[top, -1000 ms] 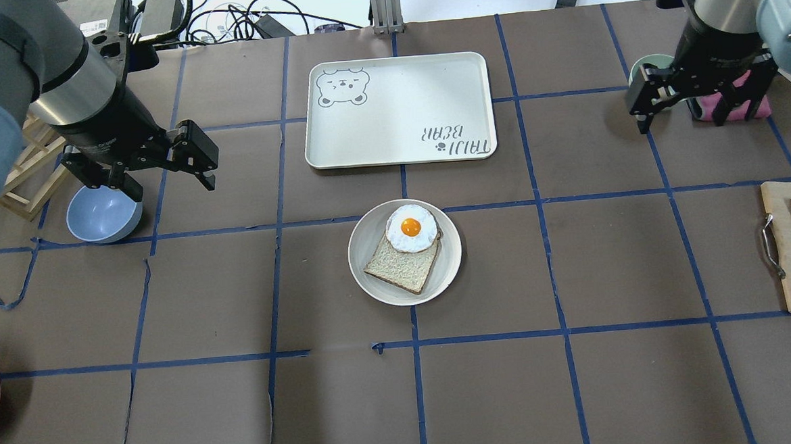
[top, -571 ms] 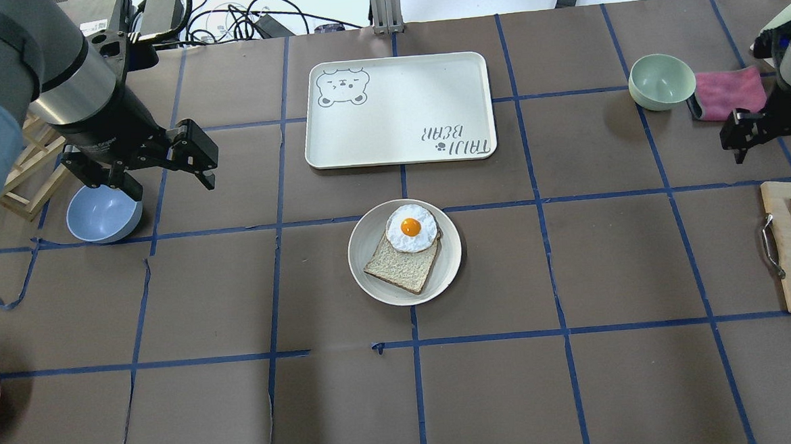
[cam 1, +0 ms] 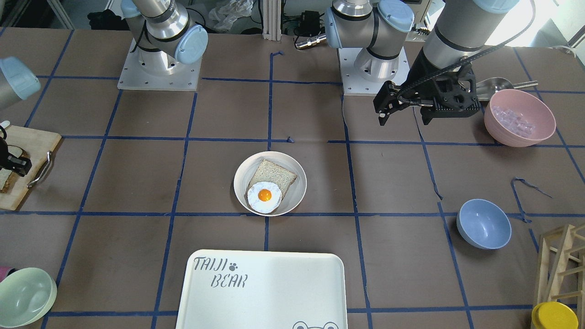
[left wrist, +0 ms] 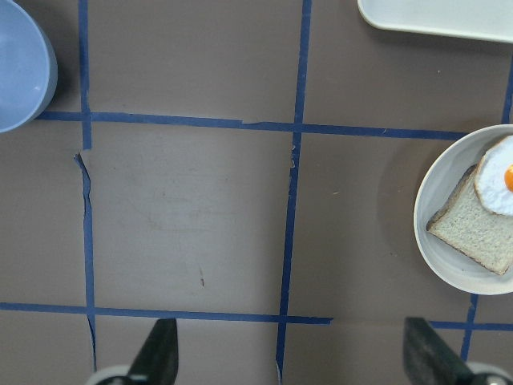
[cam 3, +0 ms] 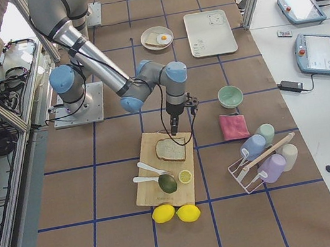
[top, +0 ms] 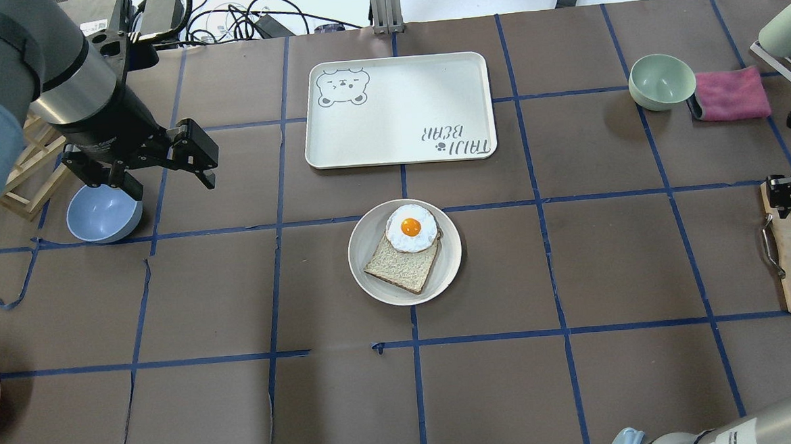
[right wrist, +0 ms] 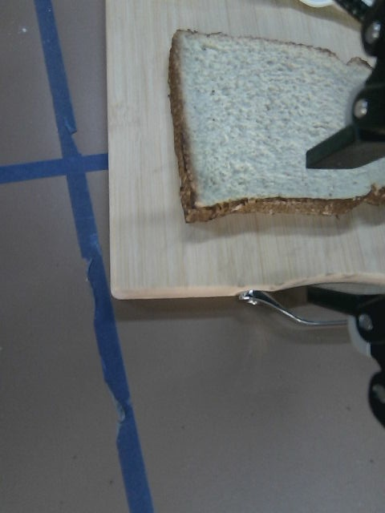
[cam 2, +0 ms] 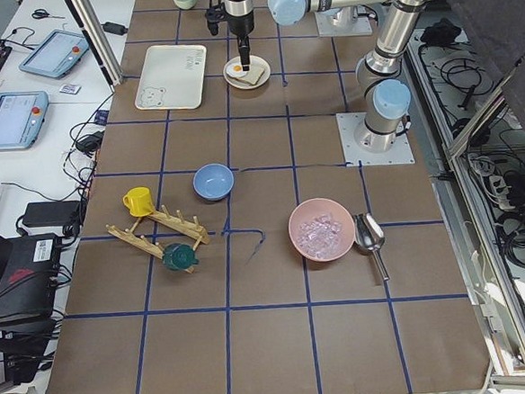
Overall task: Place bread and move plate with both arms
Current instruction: 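Lower the right gripper and grasp the bread slice on the board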
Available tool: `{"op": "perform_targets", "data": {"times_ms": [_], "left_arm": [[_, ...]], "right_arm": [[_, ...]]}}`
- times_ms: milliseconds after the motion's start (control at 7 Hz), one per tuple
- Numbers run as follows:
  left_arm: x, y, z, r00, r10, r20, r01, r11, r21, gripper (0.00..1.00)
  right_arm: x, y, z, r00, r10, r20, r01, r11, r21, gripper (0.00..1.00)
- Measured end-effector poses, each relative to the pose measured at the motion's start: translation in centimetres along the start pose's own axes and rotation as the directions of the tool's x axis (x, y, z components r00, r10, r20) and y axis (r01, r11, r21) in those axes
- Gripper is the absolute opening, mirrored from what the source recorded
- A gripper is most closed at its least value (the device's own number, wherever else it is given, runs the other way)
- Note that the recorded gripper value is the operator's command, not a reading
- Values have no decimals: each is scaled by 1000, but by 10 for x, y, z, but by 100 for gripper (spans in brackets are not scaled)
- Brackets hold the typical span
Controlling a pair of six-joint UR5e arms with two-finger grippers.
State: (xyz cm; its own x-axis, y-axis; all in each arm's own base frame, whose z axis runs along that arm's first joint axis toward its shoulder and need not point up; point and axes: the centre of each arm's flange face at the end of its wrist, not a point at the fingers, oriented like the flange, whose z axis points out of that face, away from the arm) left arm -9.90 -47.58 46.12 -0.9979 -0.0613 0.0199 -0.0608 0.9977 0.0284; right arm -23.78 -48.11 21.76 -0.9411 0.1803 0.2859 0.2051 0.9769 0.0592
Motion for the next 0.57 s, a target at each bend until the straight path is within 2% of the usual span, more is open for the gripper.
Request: {"op": "perform_targets", "data": {"times_ms": [571], "left_arm": [[0, 1, 0, 1000, 0, 0, 0, 1000, -4, 100]], "right_arm": [[9, 3, 15, 999, 3, -54, -6, 999, -54, 48]]}}
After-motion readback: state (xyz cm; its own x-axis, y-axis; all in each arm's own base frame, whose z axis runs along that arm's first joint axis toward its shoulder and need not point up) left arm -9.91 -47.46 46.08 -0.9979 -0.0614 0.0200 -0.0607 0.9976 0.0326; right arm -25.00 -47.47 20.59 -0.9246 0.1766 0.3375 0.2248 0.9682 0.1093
